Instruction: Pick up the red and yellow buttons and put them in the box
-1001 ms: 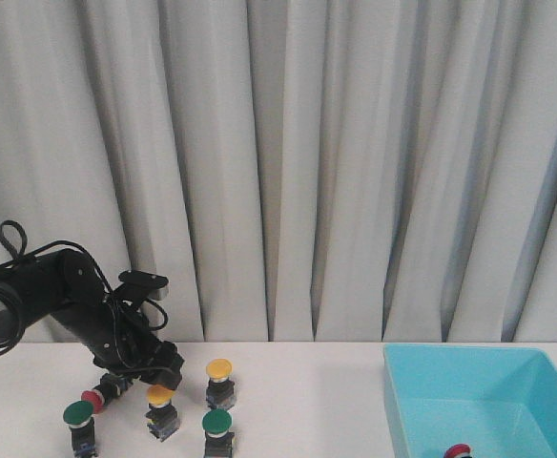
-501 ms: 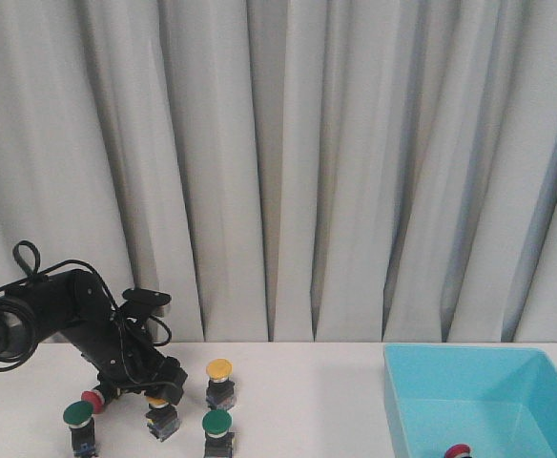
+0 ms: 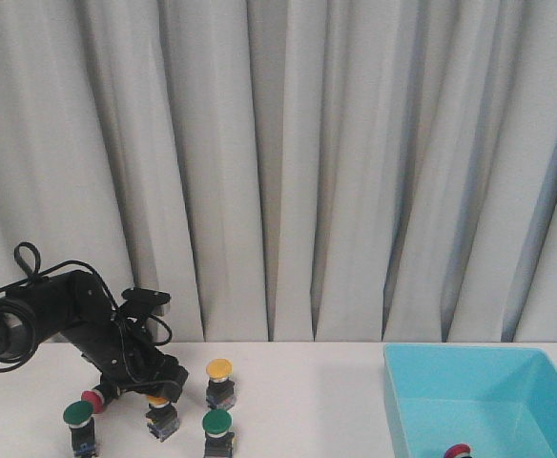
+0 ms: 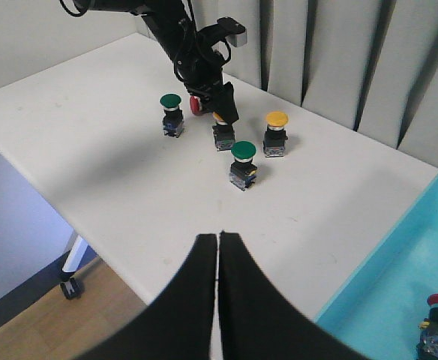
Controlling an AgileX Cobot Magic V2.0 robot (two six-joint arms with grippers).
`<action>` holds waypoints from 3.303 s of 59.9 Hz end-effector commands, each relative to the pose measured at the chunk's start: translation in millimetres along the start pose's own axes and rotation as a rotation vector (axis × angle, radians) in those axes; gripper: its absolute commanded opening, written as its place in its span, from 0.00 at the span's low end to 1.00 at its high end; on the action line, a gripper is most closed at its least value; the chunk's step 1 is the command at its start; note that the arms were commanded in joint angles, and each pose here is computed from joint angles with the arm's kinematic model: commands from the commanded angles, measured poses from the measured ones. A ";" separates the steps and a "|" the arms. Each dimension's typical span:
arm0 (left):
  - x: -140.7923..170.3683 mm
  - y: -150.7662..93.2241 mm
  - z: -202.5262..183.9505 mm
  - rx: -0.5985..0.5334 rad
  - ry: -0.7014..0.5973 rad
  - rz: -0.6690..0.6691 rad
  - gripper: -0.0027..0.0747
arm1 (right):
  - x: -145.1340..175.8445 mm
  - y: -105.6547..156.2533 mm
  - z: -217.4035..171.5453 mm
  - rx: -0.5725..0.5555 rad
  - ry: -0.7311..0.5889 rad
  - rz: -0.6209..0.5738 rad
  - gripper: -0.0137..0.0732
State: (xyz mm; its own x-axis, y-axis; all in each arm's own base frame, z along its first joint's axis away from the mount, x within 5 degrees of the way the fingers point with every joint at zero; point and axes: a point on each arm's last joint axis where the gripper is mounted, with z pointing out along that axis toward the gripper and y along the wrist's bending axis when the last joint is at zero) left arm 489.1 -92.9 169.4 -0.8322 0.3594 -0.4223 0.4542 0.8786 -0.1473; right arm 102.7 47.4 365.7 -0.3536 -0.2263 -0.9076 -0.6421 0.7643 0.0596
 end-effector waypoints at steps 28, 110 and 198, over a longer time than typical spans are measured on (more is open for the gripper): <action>-15.7 -11.7 -35.6 0.016 -0.073 0.000 0.24 | -10.6 1.0 -3.2 0.000 -0.066 0.011 0.17; -78.1 -109.8 -254.8 0.657 -0.557 -0.018 0.03 | -59.5 -85.8 39.9 0.204 -0.224 -0.054 0.48; -75.2 -179.1 -275.6 0.793 -0.552 0.085 0.03 | -127.8 -66.6 186.8 0.210 -0.205 -0.473 0.75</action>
State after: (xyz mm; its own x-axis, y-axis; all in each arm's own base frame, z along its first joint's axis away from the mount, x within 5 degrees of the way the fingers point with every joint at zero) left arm 411.2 -192.2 431.2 -0.6730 0.0909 -0.7340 0.7011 0.3946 -0.5939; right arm 322.2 143.7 374.3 0.0386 -0.5059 -0.8617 -0.6127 0.6692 -0.4203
